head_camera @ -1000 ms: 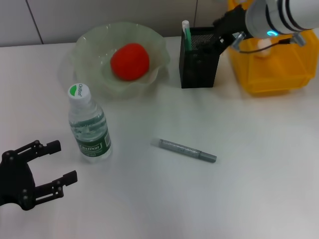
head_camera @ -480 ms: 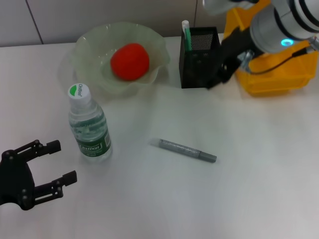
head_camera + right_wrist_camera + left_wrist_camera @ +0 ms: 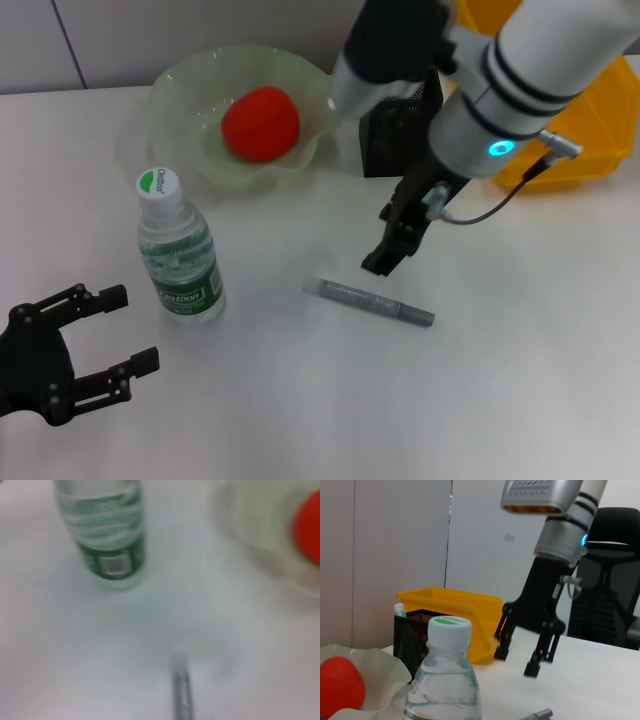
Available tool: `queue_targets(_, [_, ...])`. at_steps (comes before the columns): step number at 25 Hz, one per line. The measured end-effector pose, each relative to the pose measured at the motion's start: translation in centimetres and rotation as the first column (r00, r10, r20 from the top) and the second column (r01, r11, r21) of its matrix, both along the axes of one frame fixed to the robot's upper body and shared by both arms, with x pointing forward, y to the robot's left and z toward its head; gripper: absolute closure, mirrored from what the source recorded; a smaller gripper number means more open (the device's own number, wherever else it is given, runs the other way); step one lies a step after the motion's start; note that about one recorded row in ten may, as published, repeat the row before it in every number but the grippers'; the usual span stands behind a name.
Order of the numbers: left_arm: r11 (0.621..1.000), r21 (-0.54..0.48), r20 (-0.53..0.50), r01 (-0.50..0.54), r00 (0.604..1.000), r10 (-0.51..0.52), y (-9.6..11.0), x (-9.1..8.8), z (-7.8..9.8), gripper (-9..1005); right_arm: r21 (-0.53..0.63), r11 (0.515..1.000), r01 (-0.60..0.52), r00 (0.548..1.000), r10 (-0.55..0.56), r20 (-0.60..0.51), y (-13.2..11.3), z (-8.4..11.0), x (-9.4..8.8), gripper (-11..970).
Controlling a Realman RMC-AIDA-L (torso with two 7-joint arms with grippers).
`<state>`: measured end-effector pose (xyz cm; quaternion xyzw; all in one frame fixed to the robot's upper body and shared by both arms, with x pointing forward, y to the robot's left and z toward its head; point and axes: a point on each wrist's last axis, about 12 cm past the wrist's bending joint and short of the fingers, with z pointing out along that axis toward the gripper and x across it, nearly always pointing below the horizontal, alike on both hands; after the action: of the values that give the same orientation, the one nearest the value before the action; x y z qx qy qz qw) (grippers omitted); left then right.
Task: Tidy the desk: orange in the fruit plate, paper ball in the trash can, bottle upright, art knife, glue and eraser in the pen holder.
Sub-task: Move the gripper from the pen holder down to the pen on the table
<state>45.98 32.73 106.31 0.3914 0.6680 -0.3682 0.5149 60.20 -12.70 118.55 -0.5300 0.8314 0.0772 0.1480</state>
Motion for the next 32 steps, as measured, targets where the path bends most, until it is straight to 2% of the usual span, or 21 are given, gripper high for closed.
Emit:
queue_targets(11, [1.000,-0.006,0.003,0.004,1.000,-0.004,-0.4,-0.1,-0.2,201,-0.020,0.998,-0.066,0.998,0.065,-0.023,3.3,-3.6,0.4,285])
queue_targets(32, [1.000,-0.006,0.003,0.002,1.000,-0.002,-0.5,-0.2,-0.3,201,-0.016,1.000,-0.027,0.999,0.027,-0.035,3.3,-6.0,0.6,296])
